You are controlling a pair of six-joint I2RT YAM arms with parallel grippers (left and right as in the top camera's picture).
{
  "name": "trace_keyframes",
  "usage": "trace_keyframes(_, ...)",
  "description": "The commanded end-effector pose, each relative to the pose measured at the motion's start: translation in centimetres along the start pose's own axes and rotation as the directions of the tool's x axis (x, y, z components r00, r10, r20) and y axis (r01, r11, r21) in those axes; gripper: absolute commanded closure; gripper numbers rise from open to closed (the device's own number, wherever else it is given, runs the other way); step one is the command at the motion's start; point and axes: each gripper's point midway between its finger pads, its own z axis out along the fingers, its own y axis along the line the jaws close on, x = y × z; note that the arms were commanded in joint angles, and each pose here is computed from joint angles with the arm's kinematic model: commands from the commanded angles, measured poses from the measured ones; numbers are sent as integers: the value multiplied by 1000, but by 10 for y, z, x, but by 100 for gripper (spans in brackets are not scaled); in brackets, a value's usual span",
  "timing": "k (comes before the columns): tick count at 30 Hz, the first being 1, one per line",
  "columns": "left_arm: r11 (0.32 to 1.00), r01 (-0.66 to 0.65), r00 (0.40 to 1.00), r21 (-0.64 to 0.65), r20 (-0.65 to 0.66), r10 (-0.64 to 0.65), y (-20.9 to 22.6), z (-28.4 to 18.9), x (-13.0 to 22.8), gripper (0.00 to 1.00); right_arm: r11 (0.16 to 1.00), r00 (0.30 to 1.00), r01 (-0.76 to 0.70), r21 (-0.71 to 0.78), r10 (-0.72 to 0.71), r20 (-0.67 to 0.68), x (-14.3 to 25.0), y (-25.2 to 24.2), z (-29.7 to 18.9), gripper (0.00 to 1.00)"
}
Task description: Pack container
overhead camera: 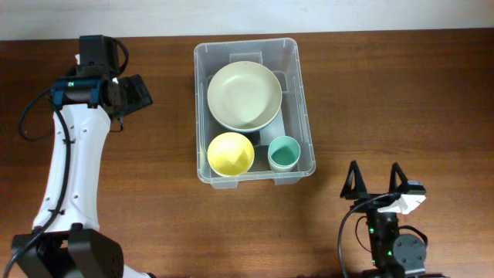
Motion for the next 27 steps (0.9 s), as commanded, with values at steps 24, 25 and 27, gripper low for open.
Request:
trace_keyframes(24, 1000, 13, 999, 15, 53, -13, 2, -19, -11, 1, 1000, 992, 30, 8, -28, -123, 32, -5, -2, 1)
trace_keyframes(25, 1000, 13, 999, 15, 53, -13, 2, -19, -11, 1, 1000, 992, 30, 8, -28, -123, 32, -5, -2, 1)
trace_keyframes(27, 1000, 13, 999, 15, 53, -13, 2, -19, -11, 1, 1000, 992, 30, 8, -28, -123, 32, -5, -2, 1)
